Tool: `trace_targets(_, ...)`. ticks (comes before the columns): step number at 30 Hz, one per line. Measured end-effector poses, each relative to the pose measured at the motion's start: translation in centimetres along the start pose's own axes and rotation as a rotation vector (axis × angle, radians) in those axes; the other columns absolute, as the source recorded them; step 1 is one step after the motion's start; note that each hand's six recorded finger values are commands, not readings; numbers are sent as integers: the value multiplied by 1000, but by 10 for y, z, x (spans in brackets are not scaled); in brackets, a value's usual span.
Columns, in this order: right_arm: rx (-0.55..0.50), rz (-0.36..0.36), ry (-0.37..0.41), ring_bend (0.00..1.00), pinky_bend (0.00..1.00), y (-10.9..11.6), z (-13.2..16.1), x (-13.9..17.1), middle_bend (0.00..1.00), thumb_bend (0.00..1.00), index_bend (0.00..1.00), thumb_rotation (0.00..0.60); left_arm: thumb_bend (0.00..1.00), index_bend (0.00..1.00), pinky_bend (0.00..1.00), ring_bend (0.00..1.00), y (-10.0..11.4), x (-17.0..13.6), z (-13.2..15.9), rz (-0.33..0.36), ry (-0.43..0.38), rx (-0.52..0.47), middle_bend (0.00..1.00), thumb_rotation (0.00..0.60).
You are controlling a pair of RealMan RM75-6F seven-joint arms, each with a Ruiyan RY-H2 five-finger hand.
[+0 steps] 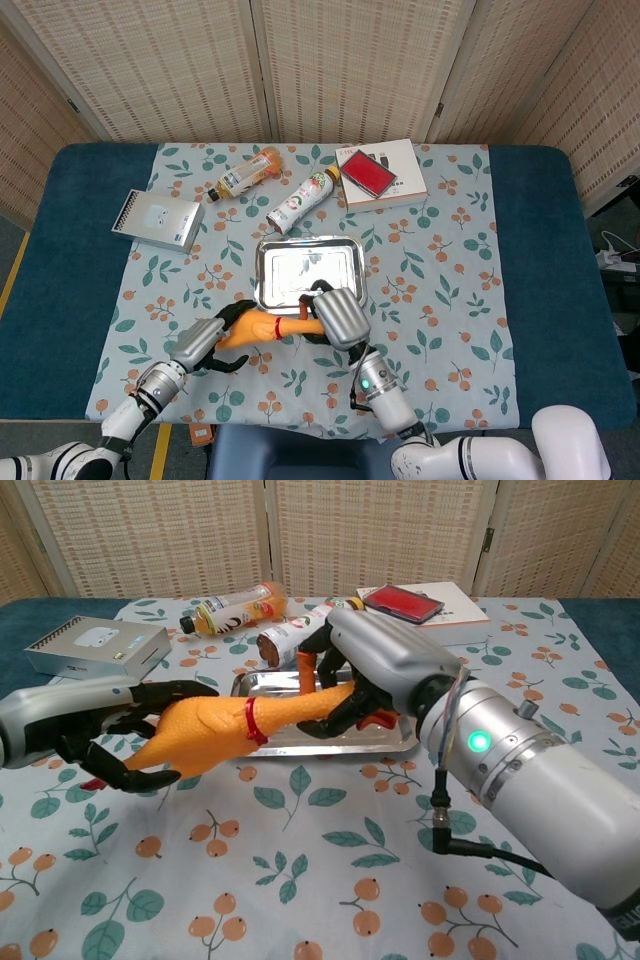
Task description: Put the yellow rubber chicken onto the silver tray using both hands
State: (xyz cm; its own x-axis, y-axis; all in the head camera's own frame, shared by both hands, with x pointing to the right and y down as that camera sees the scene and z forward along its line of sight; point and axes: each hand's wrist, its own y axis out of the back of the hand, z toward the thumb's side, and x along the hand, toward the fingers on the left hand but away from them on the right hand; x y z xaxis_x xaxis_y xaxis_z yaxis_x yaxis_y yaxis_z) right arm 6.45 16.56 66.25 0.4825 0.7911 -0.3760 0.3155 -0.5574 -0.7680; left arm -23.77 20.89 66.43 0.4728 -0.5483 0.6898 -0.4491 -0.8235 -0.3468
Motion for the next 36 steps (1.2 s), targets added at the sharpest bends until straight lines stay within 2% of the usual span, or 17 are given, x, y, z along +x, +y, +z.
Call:
trace_targets(11, -74, 30, 13, 876, 1000, 3, 11, 3, 785, 231, 930, 600, 360, 1, 242, 6, 1, 8, -5, 56, 3, 4, 0, 600)
trace_targets(15, -79, 36, 18, 876, 1000, 6, 12, 5, 785, 231, 930, 600, 354, 89, 275, 57, 5, 10, -8, 86, 8, 9, 69, 600)
trace_targets(18, -71, 38, 19, 876, 1000, 8, 10, 7, 785, 231, 930, 600, 353, 273, 344, 159, 8, 12, -11, 112, 12, -3, 231, 600)
trace_targets(21, -66, 38, 18, 876, 1000, 9, 9, 6, 785, 231, 930, 600, 374, 488, 533, 358, 8, 12, -11, 115, 13, -23, 457, 600)
trace_targets(22, -64, 38, 18, 876, 1000, 9, 10, 6, 785, 231, 930, 600, 414, 581, 637, 450, 7, 12, -10, 116, 12, -27, 554, 600)
trace_targets(23, -63, 38, 18, 876, 1000, 9, 10, 6, 785, 231, 930, 600, 455, 635, 703, 507, 7, 12, -9, 118, 11, -30, 609, 600)
trace_targets(25, -58, 37, 18, 876, 1000, 8, 10, 6, 785, 231, 930, 600, 616, 788, 898, 689, 7, 12, -7, 122, 9, -39, 762, 600)
trace_targets(28, -52, 39, 15, 876, 1000, 7, 9, 6, 785, 231, 930, 600, 721, 835, 997, 789, 4, 10, -3, 114, 3, -45, 806, 600)
trace_targets(32, -48, 42, 11, 876, 1000, 6, 8, 7, 785, 231, 930, 600, 784, 854, 1000, 866, 4, 8, -1, 125, -8, -19, 818, 600)
trace_targets(36, -49, 41, 12, 876, 1000, 7, 9, 9, 785, 231, 930, 600, 804, 868, 1000, 912, 0, 6, 2, 133, -20, 17, 822, 600)
